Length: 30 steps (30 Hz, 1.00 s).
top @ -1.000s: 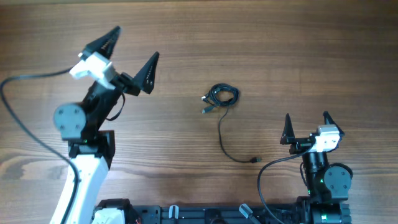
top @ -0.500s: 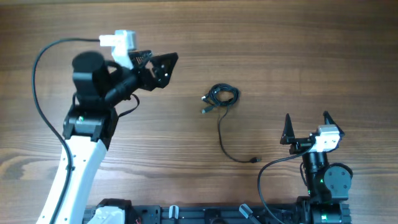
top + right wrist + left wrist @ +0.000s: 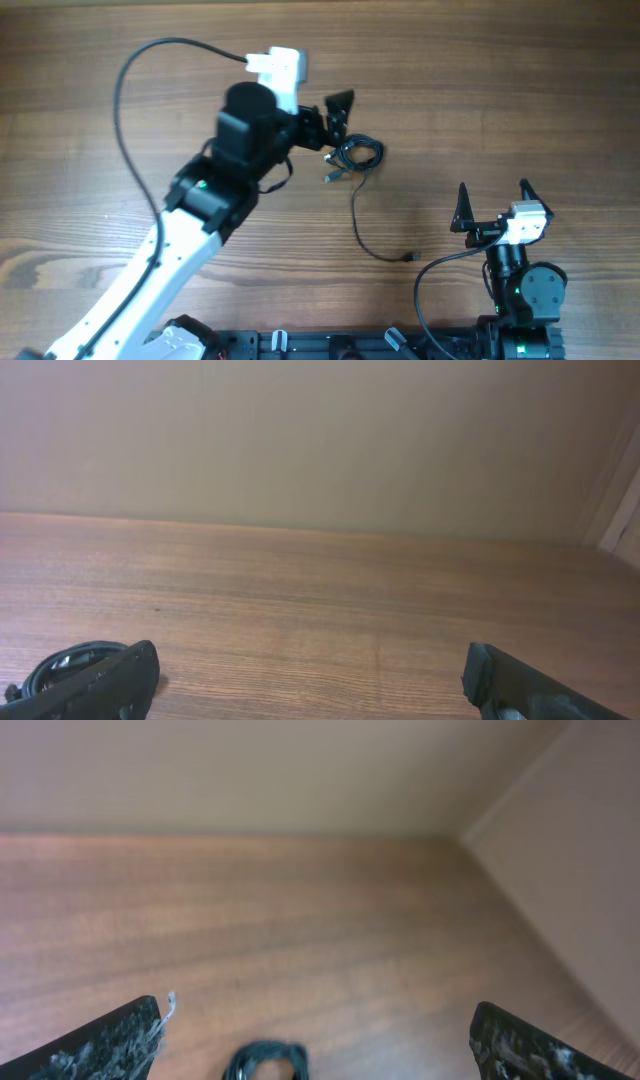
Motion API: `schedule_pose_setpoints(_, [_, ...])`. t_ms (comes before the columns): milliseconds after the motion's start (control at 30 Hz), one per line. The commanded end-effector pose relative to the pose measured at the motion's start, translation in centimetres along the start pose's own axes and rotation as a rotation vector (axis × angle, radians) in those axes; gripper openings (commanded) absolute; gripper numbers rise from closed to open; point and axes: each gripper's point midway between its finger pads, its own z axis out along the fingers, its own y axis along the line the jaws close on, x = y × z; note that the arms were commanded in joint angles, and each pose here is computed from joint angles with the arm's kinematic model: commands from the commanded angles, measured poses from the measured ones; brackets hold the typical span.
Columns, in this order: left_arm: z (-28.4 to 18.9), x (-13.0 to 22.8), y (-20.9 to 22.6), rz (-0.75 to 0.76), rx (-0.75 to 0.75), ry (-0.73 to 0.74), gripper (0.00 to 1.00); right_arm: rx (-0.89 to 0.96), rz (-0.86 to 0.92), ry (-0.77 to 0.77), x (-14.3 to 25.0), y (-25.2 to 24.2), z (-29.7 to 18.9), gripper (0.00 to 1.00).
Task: Untangle cables
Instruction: 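Lower the left gripper over the black cable coil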
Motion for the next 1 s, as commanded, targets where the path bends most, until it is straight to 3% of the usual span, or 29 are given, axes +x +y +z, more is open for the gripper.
schedule_pose_setpoints(0, [2.1, 1.9, -0.1, 0.040, -0.025, 0.058, 1.00, -0.012, -0.009, -0.012, -0.2, 0.2, -0.1, 1.00])
schedule_pose_setpoints(300, [8.7, 9.3, 2.4, -0.118, -0.104, 0.239, 0.99, -0.012, -0.009, -0.012, -0.2, 0.2, -0.1, 1.00])
schedule_pose_setpoints(633, [13.4, 16.2, 6.2, -0.142, -0.239, 0.346, 0.72, -0.012, -0.009, -0.012, -0.2, 0.2, -0.1, 1.00])
schedule_pose_setpoints(900, [13.9, 21.0, 5.3, -0.098, -0.247, 0.464, 0.68, -0.012, -0.008, -0.012, -0.2, 0.2, -0.1, 1.00])
schedule_pose_setpoints(967, [13.3, 22.4, 5.5, -0.053, -0.256, 0.520, 0.60, -0.012, -0.009, -0.012, -0.2, 0.2, -0.1, 1.00])
